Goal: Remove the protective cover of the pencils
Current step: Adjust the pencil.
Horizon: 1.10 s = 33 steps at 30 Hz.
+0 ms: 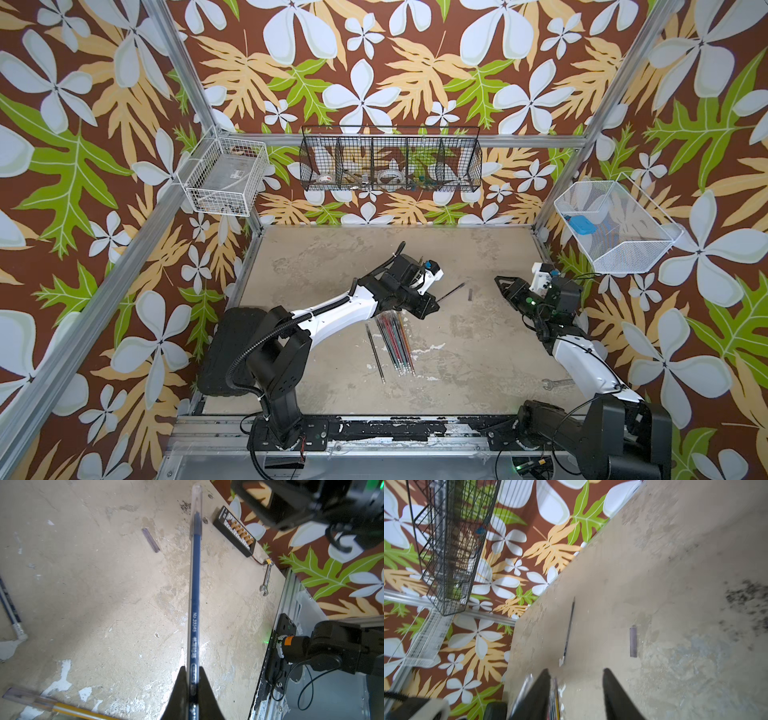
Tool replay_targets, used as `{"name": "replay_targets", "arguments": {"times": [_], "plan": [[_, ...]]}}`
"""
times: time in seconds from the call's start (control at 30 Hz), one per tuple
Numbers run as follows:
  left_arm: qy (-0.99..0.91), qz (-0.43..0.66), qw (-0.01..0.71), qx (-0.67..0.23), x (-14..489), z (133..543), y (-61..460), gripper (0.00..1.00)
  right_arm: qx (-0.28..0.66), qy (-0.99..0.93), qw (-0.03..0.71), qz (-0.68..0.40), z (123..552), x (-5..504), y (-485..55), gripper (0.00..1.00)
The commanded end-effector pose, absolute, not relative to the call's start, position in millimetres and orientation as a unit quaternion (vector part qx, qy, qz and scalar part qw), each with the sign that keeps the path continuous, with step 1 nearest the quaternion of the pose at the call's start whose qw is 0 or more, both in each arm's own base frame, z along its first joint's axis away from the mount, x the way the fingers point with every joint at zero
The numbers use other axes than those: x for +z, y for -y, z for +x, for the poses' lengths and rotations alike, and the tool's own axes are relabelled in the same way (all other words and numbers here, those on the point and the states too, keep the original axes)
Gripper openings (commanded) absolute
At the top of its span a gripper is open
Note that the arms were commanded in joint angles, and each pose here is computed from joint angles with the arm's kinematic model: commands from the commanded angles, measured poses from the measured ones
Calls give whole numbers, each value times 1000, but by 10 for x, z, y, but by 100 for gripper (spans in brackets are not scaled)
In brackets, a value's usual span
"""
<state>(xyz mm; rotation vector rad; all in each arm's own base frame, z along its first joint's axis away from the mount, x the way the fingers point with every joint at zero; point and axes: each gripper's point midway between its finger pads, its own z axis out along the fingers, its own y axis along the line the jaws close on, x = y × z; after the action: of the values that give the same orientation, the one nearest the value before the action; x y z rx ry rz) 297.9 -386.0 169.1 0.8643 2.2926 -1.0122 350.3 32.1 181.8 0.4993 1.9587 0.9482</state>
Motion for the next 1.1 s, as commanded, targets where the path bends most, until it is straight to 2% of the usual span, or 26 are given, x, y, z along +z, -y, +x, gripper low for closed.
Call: {"name": "replay_targets", "arguments": {"times": [0.0,0.2,0.67,0.73,0.83,0.9,1.0,1.03,1.07], "plan": [[-818,299,259,-417,1906,3032,3899,0,416,-779,458,100,3372,2070,-646,65],[-806,302,255,-440,1973,2987,3921,0,460,-772,436,53,3295,2200,-1093,66],[-788,316,258,-461,2110,2875,3940,0,514,-745,420,62,3528,2468,-1313,55],[-786,319,258,-462,2116,2858,3945,0,516,-744,419,67,3565,2475,-1322,51],[-783,324,254,-466,2115,2824,3968,0,522,-742,416,71,3616,2497,-1343,37],[-781,329,252,-468,2118,2798,3987,0,521,-743,413,75,3650,2495,-1337,20],[-778,333,251,-470,2129,2781,3996,0,520,-744,412,78,3673,2494,-1335,0],[-777,334,252,-470,2129,2783,3994,3,519,-744,413,78,3673,2491,-1330,0],[-777,335,252,-470,2133,2777,3995,18,518,-744,415,75,3664,2501,-1332,0]]}}
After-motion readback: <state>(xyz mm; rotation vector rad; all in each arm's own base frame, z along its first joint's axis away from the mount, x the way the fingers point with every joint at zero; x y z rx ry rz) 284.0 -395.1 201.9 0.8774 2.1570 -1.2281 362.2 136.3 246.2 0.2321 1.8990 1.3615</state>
